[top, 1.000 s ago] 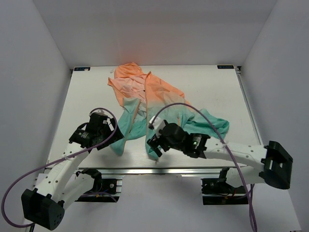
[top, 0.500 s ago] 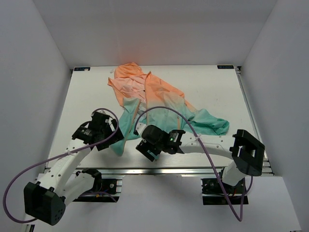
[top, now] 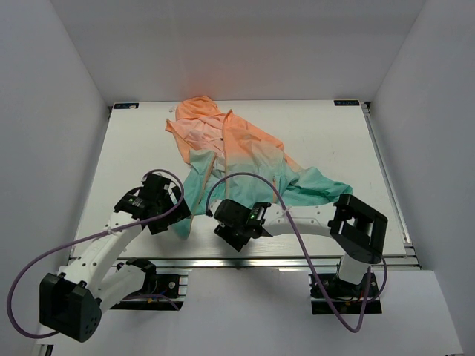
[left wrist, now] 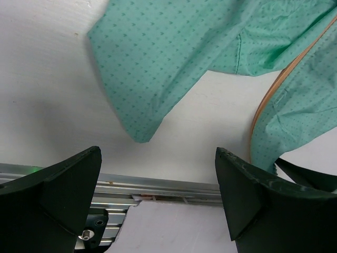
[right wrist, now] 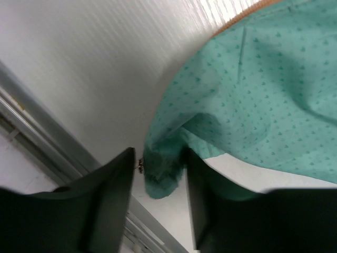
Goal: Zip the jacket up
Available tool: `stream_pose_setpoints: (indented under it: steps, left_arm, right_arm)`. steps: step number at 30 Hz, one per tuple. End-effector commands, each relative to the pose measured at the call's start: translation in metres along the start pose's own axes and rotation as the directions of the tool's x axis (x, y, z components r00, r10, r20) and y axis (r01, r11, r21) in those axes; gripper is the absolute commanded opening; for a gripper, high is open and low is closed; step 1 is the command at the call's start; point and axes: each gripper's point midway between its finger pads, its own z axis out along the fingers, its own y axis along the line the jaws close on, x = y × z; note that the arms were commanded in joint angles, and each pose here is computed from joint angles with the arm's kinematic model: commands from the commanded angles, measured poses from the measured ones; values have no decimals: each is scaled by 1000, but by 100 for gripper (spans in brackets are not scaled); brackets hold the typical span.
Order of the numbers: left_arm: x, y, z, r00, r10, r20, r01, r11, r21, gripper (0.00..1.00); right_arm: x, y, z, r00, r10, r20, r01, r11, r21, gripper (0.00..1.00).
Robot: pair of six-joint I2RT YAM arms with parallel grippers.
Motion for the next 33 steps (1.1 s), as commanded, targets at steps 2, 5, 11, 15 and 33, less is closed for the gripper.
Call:
stream_pose_setpoints:
  steps: [2, 5, 11, 15, 33]
  left_arm:
    - [2, -1, 4, 1000, -9, -8, 9, 1000, -1, 98]
    - [5, 0, 8, 1000, -14, -25, 14, 1000, -5, 98]
    - [15, 1, 22, 998, -19, -61, 19, 1000, 2, 98]
    - [17, -3, 23, 997, -8, -82, 9, 1000, 19, 98]
    - [24, 11, 36, 994, -32, -101, 25, 997, -72, 92]
  right_arm:
    - [-4, -7, 4, 999, 49, -11, -49, 998, 44, 42]
    - [1, -8, 5, 997, 80, -16, -79, 996, 27, 29]
    - [0, 3, -1, 994, 111, -4, -111, 991, -80, 34]
    - [-5, 14, -7, 993, 118, -1, -116, 980, -163, 46]
    - [5, 5, -6, 986, 160, -37, -164, 972, -170, 26]
